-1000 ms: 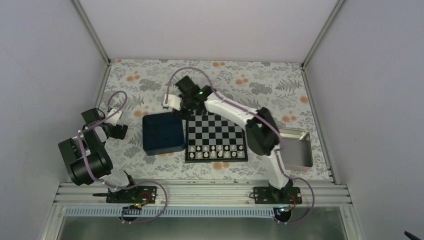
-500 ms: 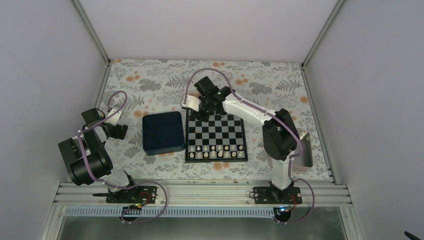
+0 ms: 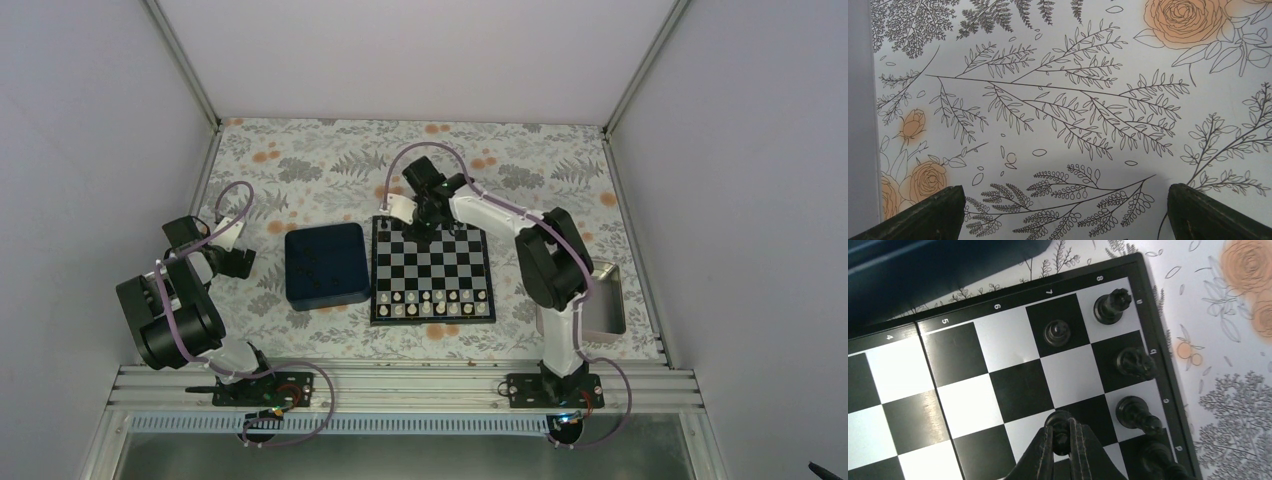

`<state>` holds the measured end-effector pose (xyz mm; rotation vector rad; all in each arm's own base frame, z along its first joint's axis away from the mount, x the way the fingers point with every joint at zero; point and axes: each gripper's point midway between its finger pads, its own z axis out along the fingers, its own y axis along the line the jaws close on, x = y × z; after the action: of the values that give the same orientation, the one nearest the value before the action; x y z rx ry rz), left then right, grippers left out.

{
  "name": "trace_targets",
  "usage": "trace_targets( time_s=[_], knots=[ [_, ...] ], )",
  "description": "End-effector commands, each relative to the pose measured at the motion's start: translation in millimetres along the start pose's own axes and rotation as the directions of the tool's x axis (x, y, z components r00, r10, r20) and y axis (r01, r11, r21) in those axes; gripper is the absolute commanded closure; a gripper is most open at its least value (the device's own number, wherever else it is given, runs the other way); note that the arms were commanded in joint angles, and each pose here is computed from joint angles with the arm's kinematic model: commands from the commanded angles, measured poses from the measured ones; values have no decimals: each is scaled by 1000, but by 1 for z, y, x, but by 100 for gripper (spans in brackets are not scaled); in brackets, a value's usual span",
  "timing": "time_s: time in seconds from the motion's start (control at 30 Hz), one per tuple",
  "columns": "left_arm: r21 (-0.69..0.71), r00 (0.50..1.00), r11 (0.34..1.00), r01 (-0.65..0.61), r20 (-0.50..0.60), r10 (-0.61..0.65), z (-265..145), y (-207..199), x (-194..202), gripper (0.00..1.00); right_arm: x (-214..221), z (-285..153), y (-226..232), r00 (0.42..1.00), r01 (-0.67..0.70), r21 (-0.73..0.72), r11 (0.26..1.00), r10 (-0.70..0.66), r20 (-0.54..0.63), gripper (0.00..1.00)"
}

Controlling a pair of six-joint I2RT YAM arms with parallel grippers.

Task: Set up the chess pieces on the board
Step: Place the chess piece on the chessboard.

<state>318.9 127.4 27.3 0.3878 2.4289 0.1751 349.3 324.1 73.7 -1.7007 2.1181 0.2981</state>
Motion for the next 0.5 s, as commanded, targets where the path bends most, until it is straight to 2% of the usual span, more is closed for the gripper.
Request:
trace_targets(
  time_s=[0.0, 0.47],
  knots=[
    [46, 999, 999, 15, -50, -12, 5, -10, 15, 0, 1, 13, -3, 1000, 5, -15, 1000, -5, 1, 94],
    [50, 999, 999, 12, -52, -10, 6, -11, 16, 0, -14, 32, -13, 999, -8, -19, 1000, 9, 39, 92]
  ],
)
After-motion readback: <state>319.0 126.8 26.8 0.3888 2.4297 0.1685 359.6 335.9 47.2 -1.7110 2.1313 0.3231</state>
